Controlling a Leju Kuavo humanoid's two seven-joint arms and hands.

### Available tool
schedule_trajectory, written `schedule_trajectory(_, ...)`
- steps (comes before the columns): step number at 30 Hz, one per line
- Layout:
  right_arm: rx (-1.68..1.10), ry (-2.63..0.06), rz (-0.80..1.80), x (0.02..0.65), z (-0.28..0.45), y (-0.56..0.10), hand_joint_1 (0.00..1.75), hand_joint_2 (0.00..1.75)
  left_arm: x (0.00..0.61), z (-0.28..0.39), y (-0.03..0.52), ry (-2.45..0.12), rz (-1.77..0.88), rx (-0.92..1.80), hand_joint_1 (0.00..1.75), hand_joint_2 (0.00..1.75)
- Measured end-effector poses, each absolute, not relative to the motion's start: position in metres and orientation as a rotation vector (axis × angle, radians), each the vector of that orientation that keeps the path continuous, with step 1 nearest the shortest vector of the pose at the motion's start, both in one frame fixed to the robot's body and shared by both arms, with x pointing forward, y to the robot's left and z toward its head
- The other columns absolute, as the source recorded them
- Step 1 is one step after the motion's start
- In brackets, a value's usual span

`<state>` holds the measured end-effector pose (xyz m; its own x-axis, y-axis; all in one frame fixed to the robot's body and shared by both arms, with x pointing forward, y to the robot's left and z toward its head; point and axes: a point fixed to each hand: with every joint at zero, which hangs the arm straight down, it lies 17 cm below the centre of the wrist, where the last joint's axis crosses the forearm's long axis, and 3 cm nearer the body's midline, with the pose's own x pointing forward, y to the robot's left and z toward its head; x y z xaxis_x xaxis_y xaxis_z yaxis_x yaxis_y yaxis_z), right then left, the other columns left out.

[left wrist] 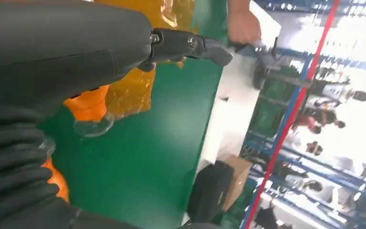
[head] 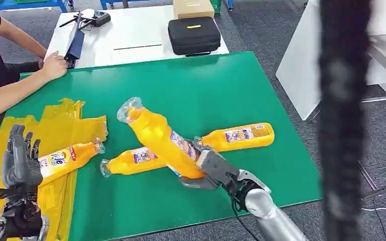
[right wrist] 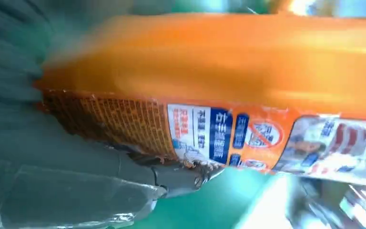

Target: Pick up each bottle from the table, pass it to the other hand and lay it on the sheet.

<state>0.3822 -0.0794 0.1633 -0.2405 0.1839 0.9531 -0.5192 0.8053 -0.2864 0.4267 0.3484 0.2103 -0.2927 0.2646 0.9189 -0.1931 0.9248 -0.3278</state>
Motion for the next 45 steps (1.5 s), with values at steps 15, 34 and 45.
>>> schedule_trajectory(15,-0.059,-1.794,0.594,0.444,0.218,-0.106,1.75,1.75,0.43,0.229,0.256,-1.671,0.516,-0.642,0.0,1.75)
schedule_trajectory(34,-0.203,-1.687,1.021,0.479,0.184,0.006,1.75,1.75,0.445,0.273,0.143,-1.637,0.335,-0.828,0.0,1.75)
schedule_trajectory(45,-0.319,-1.719,1.178,0.456,0.181,0.043,1.75,1.75,0.457,0.246,0.152,-1.606,0.359,-0.649,0.0,1.75)
